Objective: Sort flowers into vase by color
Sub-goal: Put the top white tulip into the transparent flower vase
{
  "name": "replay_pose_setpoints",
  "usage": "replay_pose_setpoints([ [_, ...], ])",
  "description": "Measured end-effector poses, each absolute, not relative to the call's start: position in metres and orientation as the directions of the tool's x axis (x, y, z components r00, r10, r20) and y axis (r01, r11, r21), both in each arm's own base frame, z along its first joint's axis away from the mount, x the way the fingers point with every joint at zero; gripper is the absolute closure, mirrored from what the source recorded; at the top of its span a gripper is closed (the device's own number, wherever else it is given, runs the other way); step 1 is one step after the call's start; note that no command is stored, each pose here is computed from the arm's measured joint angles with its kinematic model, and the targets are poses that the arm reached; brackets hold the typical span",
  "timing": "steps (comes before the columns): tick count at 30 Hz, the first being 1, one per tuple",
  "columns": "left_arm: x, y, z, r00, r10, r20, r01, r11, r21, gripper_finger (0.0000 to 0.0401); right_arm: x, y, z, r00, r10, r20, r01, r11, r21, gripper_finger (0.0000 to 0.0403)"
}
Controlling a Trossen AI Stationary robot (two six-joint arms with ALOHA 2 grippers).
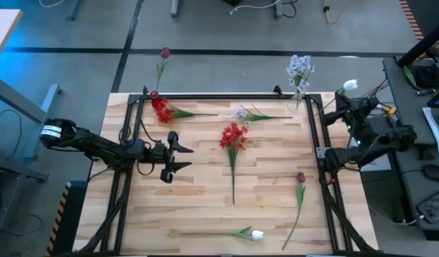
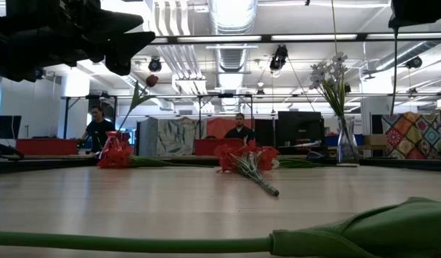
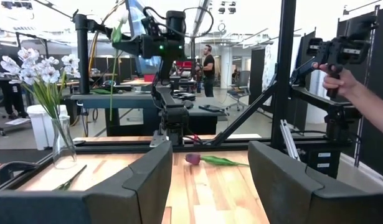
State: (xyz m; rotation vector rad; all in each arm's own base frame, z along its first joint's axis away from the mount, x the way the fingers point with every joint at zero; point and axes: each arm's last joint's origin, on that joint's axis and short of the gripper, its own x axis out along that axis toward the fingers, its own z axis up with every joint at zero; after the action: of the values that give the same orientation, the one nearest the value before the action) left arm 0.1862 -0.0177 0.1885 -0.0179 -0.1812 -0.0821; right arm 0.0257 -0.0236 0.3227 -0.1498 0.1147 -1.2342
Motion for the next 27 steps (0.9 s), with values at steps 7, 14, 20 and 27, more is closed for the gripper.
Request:
replay_pose_setpoints([
  [7, 0.186, -0.018, 0.188, 0.980, -0.080, 0.181, 0.083, 0.997, -0.007, 0.0205, 0.027, -0.022, 0.318, 0.508, -0.862, -0.002, 0.846, 0.499, -0.191, 0.0390],
  [14, 0.186, -0.018, 0.188, 0.981, -0.080, 0.179, 0.083, 0.997, -0.007, 0.0205, 0.034, -0.019, 0.318, 0.625, -0.780, 0.023, 0.764, 0.606, -0.220, 0.0390],
  [20, 0.186, -0.018, 0.188, 0.981, -0.080, 0.175, 0.083, 0.997, -0.007, 0.0205, 0.033, -0.018, 0.317, 0.663, -0.748, 0.030, 0.735, 0.643, -0.216, 0.0390],
  [27, 0.186, -0.018, 0.188, 0.981, -0.080, 0.174, 0.083, 0.997, -0.007, 0.0205, 0.031, -0.018, 0.316, 0.719, -0.694, 0.043, 0.686, 0.698, -0.206, 0.0390],
])
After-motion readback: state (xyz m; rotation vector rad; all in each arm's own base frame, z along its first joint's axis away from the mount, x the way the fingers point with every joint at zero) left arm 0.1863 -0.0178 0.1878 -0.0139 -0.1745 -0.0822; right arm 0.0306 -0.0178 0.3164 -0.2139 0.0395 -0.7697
